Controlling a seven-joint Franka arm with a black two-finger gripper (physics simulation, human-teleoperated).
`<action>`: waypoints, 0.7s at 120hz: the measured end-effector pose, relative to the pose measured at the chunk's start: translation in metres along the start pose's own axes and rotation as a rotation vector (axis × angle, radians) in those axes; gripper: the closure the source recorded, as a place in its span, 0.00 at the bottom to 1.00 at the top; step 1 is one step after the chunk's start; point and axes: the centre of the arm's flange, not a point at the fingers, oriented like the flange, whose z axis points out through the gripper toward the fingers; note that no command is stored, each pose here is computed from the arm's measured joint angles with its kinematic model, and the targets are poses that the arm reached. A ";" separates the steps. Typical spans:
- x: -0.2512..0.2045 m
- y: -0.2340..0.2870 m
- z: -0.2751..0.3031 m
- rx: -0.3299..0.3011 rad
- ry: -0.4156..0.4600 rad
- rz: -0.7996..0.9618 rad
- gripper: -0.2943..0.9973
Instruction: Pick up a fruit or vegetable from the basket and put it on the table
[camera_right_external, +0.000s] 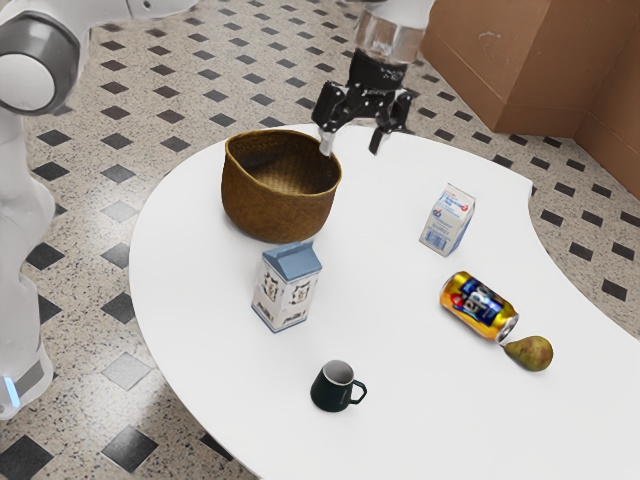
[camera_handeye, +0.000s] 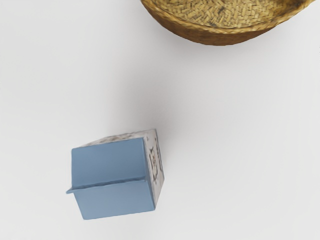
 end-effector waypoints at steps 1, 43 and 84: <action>0.003 0.000 -0.001 -0.002 -0.002 -0.009 0.23; 0.018 -0.058 -0.054 -0.057 -0.062 -0.091 0.23; 0.112 -0.015 -0.042 -0.020 -0.056 -0.271 0.23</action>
